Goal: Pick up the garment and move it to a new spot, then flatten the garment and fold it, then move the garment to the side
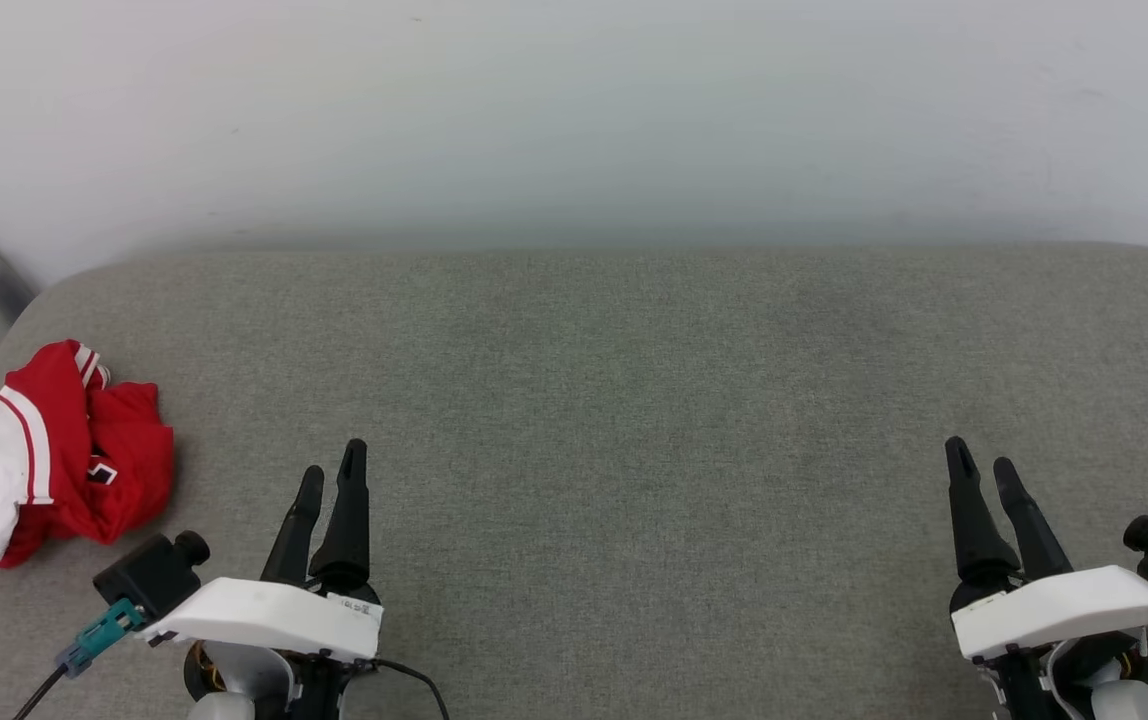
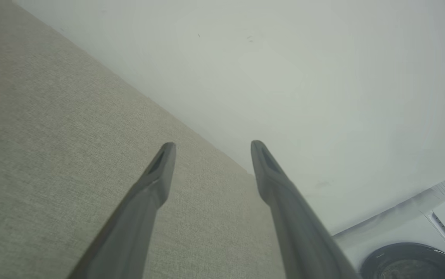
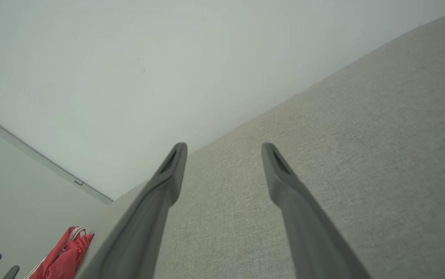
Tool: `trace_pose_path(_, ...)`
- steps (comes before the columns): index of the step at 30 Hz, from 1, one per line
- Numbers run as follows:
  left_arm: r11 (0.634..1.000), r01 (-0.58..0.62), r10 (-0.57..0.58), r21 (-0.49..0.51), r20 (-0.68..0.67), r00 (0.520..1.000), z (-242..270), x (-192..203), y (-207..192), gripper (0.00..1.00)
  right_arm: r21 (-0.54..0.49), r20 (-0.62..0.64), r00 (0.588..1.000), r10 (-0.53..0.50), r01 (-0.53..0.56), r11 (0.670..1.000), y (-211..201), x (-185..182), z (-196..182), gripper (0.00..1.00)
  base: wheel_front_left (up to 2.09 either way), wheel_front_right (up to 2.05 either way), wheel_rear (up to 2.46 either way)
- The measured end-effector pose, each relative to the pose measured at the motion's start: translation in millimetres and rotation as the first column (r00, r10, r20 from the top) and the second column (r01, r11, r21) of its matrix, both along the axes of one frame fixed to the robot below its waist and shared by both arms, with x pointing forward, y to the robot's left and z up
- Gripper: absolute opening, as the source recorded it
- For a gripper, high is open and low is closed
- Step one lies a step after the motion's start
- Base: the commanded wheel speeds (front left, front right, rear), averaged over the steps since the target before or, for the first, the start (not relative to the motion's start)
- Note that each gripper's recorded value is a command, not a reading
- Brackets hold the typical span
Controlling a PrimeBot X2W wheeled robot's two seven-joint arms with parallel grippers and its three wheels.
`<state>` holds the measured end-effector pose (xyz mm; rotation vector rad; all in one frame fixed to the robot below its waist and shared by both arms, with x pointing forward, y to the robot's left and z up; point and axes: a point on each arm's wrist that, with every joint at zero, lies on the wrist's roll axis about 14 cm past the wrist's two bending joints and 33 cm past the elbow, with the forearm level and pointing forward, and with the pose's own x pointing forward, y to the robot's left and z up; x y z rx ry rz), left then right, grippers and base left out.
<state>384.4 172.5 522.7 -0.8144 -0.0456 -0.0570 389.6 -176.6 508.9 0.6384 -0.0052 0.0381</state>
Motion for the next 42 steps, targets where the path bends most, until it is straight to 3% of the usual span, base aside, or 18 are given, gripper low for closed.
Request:
trace_pose_path(21,0.942,0.007,-0.021,0.335,0.038,0.999,2,-1,-8,1.00,-0.304,0.050,0.999,0.021,-0.004,0.953,2,-1,10,1.00,0.00,0.00,0.00)
trace_pose_path(42,0.830,-0.001,-0.047,0.558,0.072,0.996,4,0,-16,1.00,-0.506,0.075,0.995,0.059,-0.012,0.862,9,1,15,1.00,0.00,0.00,0.00)
